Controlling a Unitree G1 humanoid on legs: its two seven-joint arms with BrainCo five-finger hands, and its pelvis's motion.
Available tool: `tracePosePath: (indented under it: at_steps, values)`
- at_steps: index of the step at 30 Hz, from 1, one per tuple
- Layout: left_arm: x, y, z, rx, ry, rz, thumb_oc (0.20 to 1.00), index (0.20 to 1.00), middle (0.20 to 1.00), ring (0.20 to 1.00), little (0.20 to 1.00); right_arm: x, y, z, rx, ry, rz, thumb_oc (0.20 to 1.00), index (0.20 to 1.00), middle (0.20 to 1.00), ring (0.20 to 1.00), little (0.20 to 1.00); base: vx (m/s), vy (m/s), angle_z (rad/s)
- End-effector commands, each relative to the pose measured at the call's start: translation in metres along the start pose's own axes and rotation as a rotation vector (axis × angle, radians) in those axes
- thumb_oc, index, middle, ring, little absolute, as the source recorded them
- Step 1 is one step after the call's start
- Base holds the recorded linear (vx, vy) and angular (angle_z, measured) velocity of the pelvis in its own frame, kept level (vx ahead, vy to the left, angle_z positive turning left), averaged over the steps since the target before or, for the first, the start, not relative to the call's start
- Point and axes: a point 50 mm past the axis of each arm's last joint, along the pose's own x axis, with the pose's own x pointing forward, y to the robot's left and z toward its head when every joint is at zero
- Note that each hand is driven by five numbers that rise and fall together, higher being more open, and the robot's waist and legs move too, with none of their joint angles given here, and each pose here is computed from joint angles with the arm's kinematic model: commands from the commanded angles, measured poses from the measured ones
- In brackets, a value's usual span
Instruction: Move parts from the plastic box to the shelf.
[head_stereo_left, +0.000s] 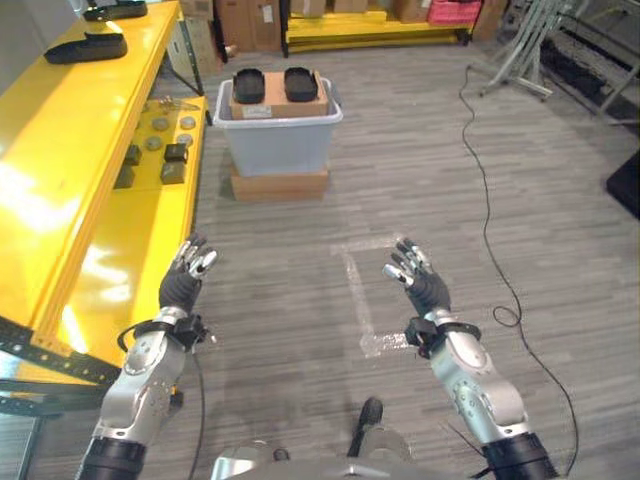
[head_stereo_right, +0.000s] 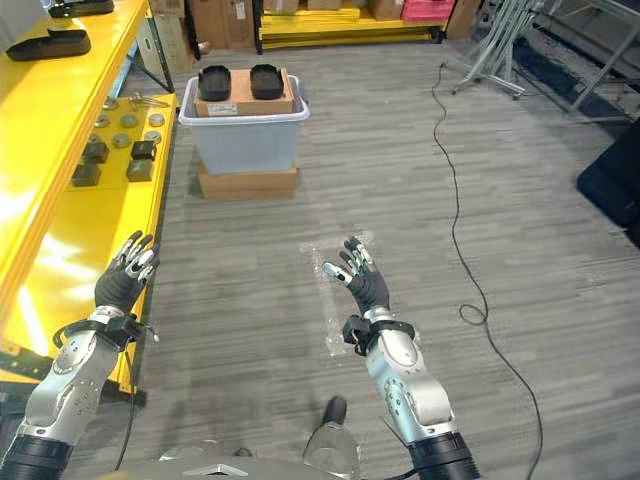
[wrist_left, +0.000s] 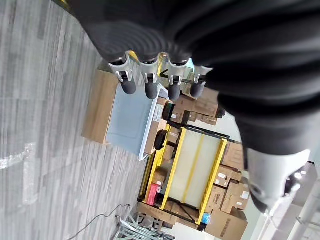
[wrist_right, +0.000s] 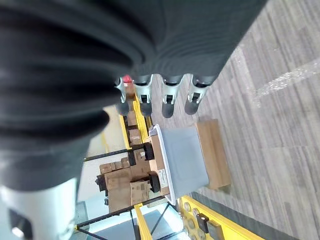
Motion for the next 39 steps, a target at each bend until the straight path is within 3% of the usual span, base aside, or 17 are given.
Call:
tracePosePath:
  at_steps: [1, 12, 22, 29, 35, 39]
  values:
    - [0.003, -0.008, 0.025, -0.067, -0.125, -0.033, 1.000, 1.000, 1.000, 1.000, 1.000, 0.004, -0.006, 0.015, -0.018, -0.044, 0.043, 1.000, 1.000, 1.000, 1.000, 1.000, 0.56, -0.353, 0.00]
    - [0.009, -0.005, 0.014, -0.116, -0.128, 0.003, 1.000, 1.000, 1.000, 1.000, 1.000, 0.001, -0.039, 0.010, -0.059, -0.004, -0.009, 1.000, 1.000, 1.000, 1.000, 1.000, 0.33, -0.116, -0.02]
    - [-0.013, 0.016, 0.019, -0.010, -0.156, 0.014, 1.000, 1.000, 1.000, 1.000, 1.000, -0.002, -0.023, 0.004, -0.054, -0.008, 0.089, 1.000, 1.000, 1.000, 1.000, 1.000, 0.52, 0.244, -0.29]
    - [-0.002, -0.006, 0.011, 0.067, -0.045, -0.171, 1.000, 1.000, 1.000, 1.000, 1.000, 0.010, 0.007, 0.004, 0.032, -0.041, 0.063, 1.000, 1.000, 1.000, 1.000, 1.000, 0.50, 0.286, -0.03]
    - [-0.001, -0.007, 0.014, 0.054, -0.041, -0.152, 1.000, 1.000, 1.000, 1.000, 1.000, 0.012, 0.013, 0.006, 0.020, -0.033, 0.167, 1.000, 1.000, 1.000, 1.000, 1.000, 0.45, 0.044, 0.08]
    - [0.002, -0.011, 0.011, 0.052, -0.022, -0.189, 1.000, 1.000, 1.000, 1.000, 1.000, 0.012, 0.006, 0.005, 0.015, -0.018, 0.141, 1.000, 1.000, 1.000, 1.000, 1.000, 0.49, -0.175, 0.35]
